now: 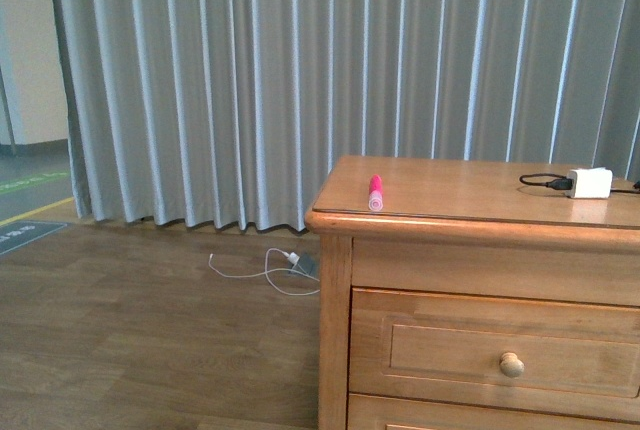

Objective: Place pink marker in drawer with both arms

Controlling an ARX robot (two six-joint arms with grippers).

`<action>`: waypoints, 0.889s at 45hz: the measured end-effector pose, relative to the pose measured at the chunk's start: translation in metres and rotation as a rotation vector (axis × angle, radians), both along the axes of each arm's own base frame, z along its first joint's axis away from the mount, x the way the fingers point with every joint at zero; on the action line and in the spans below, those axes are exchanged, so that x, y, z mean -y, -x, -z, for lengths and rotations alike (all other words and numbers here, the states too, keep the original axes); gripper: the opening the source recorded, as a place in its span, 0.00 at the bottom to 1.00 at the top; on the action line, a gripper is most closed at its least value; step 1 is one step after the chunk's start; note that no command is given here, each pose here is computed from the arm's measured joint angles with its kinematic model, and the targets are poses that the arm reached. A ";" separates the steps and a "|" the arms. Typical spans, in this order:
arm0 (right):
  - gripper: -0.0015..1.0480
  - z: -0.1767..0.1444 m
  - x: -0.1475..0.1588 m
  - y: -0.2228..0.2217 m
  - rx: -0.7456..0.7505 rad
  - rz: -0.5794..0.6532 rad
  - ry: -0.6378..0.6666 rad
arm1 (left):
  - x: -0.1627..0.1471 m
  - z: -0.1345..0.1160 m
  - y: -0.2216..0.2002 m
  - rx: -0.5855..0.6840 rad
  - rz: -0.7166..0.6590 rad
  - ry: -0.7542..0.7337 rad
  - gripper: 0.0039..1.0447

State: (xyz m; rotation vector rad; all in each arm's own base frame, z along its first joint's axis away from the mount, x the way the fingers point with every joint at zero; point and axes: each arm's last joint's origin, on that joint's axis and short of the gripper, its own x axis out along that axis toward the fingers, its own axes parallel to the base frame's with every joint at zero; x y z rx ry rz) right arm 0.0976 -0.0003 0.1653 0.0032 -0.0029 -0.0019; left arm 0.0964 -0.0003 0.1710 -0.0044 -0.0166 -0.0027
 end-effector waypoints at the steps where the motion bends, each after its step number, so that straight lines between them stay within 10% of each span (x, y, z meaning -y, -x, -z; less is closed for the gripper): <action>1: 0.91 0.000 0.000 0.000 0.000 0.000 0.000 | 0.000 0.000 0.000 0.000 0.000 0.000 0.94; 40: 0.92 0.000 0.000 0.000 0.000 0.000 0.000 | 0.000 0.000 0.000 0.000 0.000 0.000 0.94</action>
